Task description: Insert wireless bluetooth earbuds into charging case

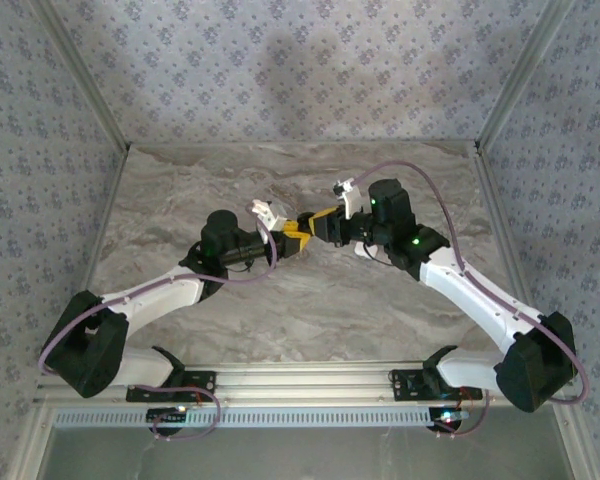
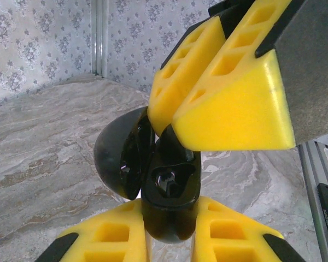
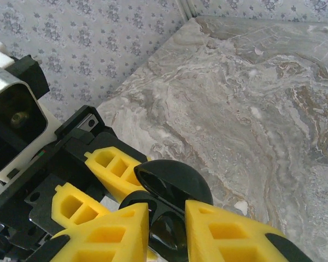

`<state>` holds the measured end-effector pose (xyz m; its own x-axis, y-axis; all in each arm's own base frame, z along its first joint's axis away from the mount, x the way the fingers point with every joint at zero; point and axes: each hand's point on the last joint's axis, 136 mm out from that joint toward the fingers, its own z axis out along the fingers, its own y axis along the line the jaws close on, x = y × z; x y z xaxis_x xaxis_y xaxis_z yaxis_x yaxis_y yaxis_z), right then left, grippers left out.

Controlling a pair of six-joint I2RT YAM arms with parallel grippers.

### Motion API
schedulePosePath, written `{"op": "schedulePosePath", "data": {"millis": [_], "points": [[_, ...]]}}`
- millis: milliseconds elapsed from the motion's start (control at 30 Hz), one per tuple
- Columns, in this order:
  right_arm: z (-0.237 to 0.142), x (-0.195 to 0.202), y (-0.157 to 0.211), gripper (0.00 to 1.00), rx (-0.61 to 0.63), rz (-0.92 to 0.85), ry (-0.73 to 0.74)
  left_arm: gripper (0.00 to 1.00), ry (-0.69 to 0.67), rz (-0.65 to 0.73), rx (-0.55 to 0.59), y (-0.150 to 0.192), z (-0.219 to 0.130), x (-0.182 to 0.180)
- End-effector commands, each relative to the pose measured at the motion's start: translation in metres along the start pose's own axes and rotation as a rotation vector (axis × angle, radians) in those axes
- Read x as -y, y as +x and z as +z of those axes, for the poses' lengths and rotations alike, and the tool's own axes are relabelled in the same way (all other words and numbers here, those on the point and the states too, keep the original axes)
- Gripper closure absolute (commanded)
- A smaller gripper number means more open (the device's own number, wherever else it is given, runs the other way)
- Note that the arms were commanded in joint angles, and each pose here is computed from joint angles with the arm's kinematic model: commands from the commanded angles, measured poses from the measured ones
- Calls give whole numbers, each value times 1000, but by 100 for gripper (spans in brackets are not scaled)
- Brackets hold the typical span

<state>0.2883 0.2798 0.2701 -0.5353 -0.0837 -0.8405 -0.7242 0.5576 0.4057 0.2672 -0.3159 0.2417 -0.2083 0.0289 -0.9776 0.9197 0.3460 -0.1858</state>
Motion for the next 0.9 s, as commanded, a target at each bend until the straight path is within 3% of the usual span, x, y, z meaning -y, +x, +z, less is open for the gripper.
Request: {"op": "schedulePosePath", "data": {"millis": [0,233,500,867], "points": [[-2,-3,12,73,-60,-21,-16,88,104,126,135,-52,-5,28],[-14,-3,-1,63,-12,-48,9,88,105,125,129,-52,-5,28],[-38,-19,-20,45,82,-67,-46,88,90,119,116,-47,-6,26],[-41,-12,-13,39,68,-21,-47,88,94,117,112,-47,-8,29]]}}
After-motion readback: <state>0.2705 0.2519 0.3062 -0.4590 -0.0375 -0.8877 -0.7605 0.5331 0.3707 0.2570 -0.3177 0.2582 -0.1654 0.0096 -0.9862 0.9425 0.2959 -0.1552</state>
